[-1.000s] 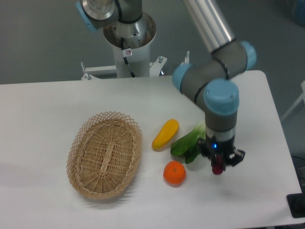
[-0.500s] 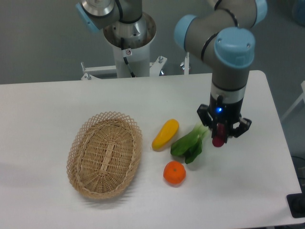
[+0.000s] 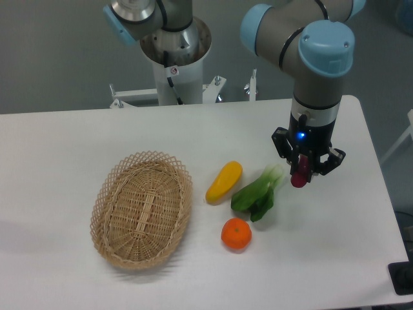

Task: Pick up the sweet potato from the table
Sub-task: 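Lift the gripped sweet potato up off the table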

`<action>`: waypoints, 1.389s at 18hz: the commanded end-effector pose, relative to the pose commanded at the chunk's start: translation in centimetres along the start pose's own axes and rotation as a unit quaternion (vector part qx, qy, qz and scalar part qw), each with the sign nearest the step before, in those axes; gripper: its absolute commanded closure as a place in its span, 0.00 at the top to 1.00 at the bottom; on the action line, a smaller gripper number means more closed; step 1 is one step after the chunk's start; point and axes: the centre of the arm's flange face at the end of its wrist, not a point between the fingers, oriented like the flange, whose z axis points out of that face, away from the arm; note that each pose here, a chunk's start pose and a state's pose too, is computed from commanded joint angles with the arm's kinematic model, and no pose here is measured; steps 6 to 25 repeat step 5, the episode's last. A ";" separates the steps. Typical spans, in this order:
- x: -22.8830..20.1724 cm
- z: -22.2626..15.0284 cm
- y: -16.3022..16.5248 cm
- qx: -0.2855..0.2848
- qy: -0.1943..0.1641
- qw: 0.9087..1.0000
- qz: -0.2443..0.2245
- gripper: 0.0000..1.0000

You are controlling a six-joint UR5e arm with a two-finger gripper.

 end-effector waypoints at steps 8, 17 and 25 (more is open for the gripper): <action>-0.1 -0.2 0.0 0.001 -0.002 1.000 0.000 0.24; -0.1 -0.2 0.0 0.001 -0.002 1.000 0.000 0.24; -0.1 -0.2 0.0 0.001 -0.002 1.000 0.000 0.24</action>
